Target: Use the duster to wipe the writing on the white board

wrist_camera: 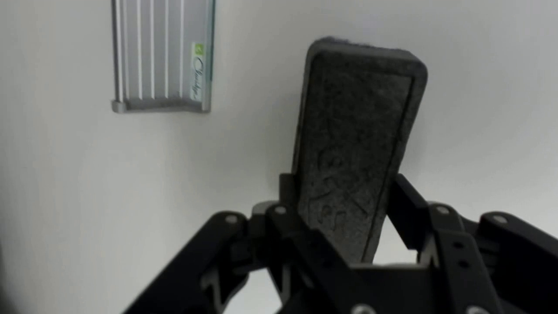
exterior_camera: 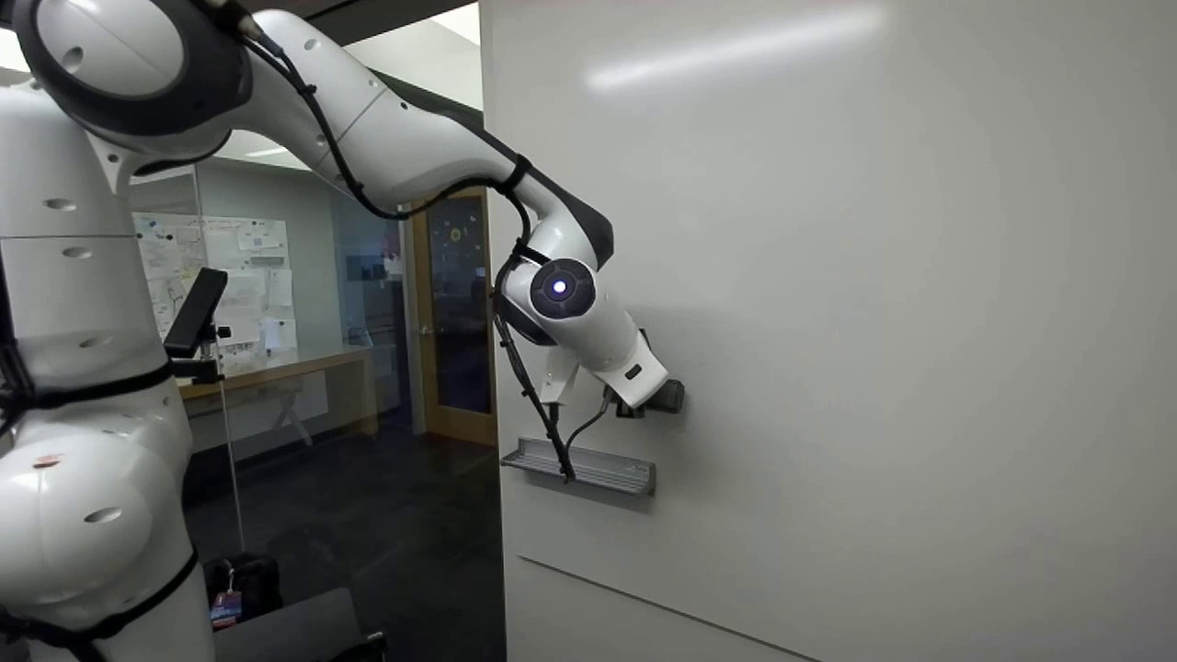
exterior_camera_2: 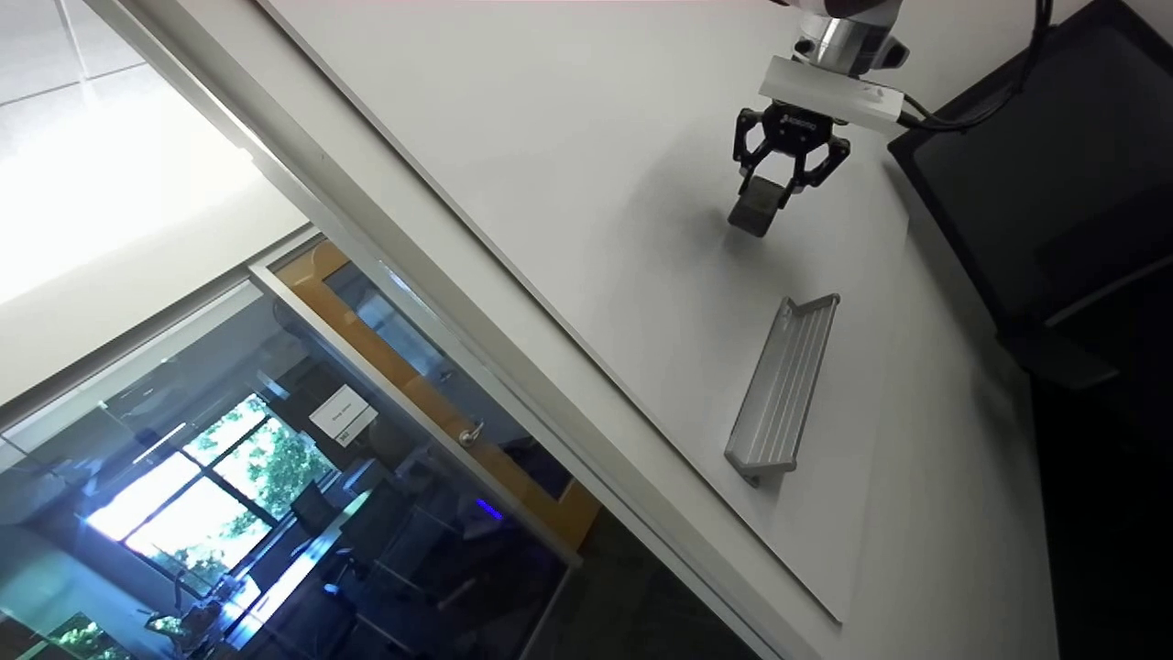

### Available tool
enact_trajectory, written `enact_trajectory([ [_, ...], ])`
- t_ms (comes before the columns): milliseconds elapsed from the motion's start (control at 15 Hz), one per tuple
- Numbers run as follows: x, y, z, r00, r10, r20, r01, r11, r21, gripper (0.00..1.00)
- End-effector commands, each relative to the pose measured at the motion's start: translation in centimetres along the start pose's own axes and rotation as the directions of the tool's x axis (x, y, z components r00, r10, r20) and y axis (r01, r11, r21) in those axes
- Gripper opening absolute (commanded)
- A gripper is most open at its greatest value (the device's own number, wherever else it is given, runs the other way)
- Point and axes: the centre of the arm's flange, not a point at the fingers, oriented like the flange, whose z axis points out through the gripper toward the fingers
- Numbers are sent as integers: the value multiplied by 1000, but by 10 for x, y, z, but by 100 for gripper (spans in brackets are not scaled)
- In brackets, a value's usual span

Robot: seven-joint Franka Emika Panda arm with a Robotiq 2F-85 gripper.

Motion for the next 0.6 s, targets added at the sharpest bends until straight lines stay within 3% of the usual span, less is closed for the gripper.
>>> enact_trajectory([
  [0, -33, -1, -9, 999, 19, 47, -15, 996, -89, 30],
  [267, -65, 17, 11, 997, 28, 75, -16, 987, -160, 30],
  [467, -84, 25, 14, 996, 20, 87, -5, 985, -171, 30],
  [533, -71, 27, 21, 995, 6, 104, 11, 987, -162, 55],
])
